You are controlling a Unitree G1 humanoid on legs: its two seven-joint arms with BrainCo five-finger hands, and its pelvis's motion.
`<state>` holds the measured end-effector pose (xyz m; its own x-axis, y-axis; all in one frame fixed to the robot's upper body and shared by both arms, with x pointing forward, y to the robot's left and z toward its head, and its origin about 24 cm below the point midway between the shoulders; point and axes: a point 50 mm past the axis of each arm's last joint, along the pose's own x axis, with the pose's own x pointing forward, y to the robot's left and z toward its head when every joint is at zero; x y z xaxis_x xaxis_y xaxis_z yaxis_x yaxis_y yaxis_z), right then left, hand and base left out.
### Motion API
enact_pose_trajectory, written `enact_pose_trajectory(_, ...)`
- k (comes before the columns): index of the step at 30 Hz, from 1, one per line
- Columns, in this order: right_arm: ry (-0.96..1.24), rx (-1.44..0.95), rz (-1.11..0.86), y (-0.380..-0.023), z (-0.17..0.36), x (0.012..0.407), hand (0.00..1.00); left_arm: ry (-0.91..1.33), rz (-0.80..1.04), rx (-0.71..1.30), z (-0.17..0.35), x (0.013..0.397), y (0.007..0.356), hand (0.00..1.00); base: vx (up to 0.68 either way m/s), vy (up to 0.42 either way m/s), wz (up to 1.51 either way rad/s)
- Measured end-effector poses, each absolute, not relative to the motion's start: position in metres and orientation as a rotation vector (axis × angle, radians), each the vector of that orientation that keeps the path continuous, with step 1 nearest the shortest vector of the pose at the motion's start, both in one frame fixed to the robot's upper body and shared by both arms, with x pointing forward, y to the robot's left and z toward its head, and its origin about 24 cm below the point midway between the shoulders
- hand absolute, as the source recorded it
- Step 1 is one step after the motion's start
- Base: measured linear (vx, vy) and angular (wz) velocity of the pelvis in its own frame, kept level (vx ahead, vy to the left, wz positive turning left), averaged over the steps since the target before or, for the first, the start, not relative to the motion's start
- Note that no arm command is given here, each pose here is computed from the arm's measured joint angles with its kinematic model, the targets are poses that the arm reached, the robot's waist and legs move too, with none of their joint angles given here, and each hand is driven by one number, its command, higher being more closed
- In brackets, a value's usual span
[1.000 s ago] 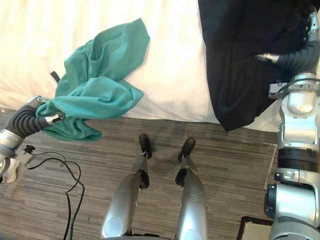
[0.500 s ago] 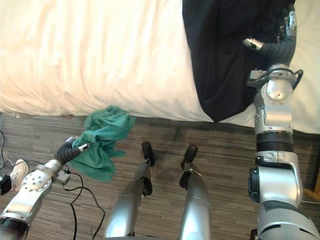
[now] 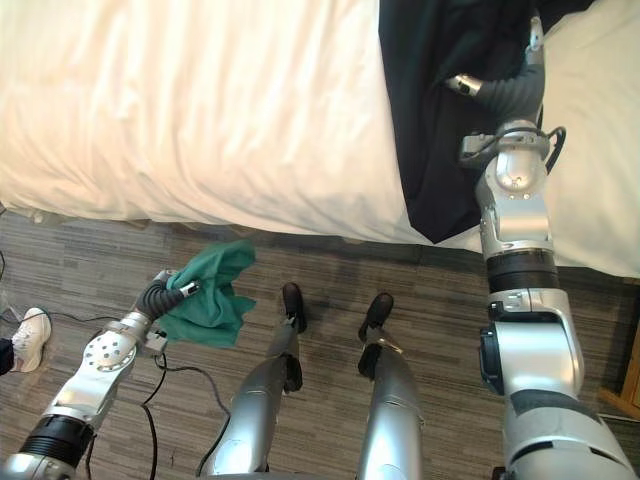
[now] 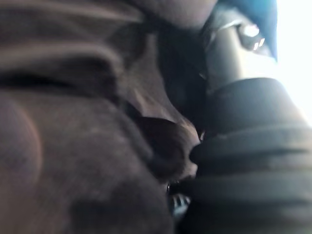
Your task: Tidy the bed and pick cloth on bed and put in laundry
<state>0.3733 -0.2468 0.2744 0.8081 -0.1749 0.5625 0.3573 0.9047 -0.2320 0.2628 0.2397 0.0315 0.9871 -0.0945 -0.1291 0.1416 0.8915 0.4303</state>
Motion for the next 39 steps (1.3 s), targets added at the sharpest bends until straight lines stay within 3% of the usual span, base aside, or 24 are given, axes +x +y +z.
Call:
enact_pose_trajectory(7,-0.515,-0.705,-0.316,-0.234,0.268,0.385,1.0,0.07,-0.066,0.504,0.041,0.287,0.238,1.0,0.01,-0.049,0.06)
enact_pose_trajectory(15,-0.283,-1.318,-0.222,-0.198,0.192,0.404,1.0,0.166,-0.038,0.504,0.011,0.306,0.205,1.0,0.02,-0.075,0.06)
enact_pose_trajectory(18,-0.201,-1.38,-0.16,-0.185,0.147,0.397,1.0,0.218,-0.03,0.482,-0.005,0.301,0.191,1.0,0.03,-0.072,0.06)
enact_pose_trajectory(24,-0.021,-1.241,-0.106,-0.183,0.077,0.373,1.0,0.353,-0.071,0.476,-0.039,0.286,0.168,1.0,0.06,-0.055,0.09)
enact_pose_trajectory(34,0.196,-0.623,-0.129,-0.171,0.002,0.323,1.0,0.543,0.005,0.554,-0.077,0.245,0.204,1.0,0.08,0.009,-0.17)
enact_pose_trajectory(39,0.461,-0.439,-0.097,-0.163,-0.064,0.266,1.0,0.646,0.056,0.509,-0.099,0.21,0.206,1.0,0.08,0.071,-0.4)
